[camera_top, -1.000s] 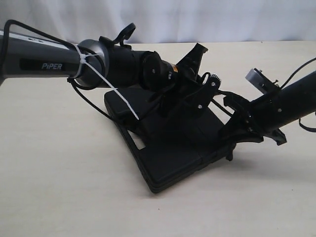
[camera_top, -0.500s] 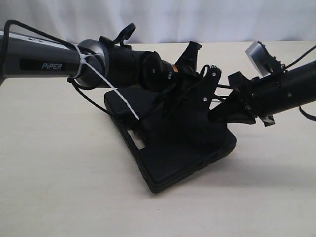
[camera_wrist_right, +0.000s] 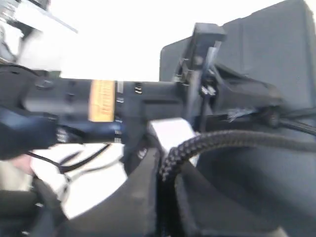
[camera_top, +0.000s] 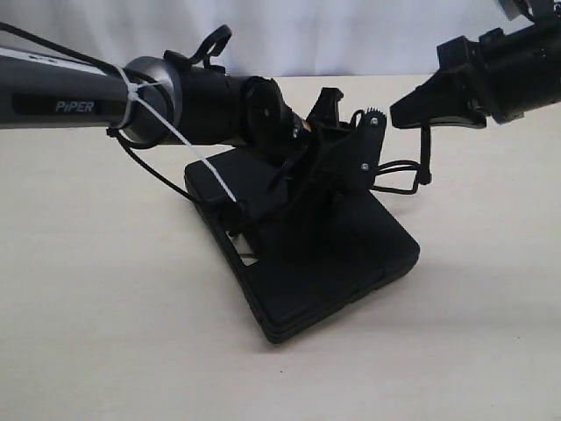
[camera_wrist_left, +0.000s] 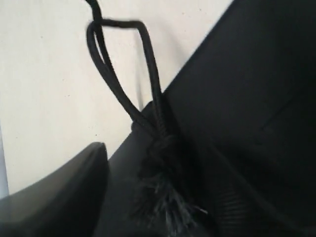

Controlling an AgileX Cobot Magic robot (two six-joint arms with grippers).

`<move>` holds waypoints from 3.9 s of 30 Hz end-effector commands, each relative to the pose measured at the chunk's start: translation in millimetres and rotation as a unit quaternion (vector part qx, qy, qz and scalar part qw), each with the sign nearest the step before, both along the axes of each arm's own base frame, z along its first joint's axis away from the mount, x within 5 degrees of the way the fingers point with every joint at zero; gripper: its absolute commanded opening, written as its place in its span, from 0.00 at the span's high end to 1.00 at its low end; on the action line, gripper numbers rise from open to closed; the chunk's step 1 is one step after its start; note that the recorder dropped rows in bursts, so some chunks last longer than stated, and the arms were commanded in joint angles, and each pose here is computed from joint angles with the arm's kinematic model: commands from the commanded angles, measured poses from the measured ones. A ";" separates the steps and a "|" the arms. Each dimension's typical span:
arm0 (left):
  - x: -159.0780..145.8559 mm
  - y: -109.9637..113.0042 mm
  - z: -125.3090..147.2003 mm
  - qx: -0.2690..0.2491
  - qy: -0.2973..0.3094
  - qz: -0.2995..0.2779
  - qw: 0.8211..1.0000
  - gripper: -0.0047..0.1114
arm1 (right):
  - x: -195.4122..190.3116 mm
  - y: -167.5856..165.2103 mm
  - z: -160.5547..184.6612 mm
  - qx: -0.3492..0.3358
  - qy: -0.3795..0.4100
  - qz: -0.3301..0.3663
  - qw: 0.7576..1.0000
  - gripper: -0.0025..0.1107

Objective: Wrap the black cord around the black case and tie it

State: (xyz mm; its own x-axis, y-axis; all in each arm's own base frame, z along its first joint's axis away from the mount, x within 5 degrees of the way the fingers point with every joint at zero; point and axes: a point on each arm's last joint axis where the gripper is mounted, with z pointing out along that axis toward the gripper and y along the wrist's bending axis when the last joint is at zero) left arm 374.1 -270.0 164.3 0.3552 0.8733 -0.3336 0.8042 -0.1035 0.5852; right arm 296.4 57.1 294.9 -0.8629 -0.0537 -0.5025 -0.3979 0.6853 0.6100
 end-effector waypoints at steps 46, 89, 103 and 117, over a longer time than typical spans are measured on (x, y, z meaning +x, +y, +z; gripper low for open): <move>1.9 127.8 -60.0 -0.101 0.425 0.666 0.605 0.68 | 30.9 -50.0 16.3 -0.271 -0.106 -0.155 0.944 0.94; -21.8 273.5 -33.2 -0.148 0.356 0.760 0.524 0.96 | 24.4 -30.8 -37.7 -0.519 -0.198 0.049 0.830 0.43; -21.9 274.1 -37.6 -0.162 0.342 0.760 0.529 0.96 | 19.7 142.5 -137.6 -0.537 -0.406 0.454 0.584 0.52; -20.9 274.3 -37.4 -0.166 0.338 0.759 0.530 0.96 | 49.0 150.5 -165.1 -0.577 -0.362 0.389 0.620 0.68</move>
State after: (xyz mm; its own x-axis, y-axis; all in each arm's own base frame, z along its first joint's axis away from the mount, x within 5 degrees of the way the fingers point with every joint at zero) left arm 349.8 3.0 122.8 -0.9830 -0.1463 -0.1111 -0.1354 0.9857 -0.1000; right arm 339.7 208.4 131.4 0.1501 -0.9886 0.0124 -0.7624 -0.1237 -0.6352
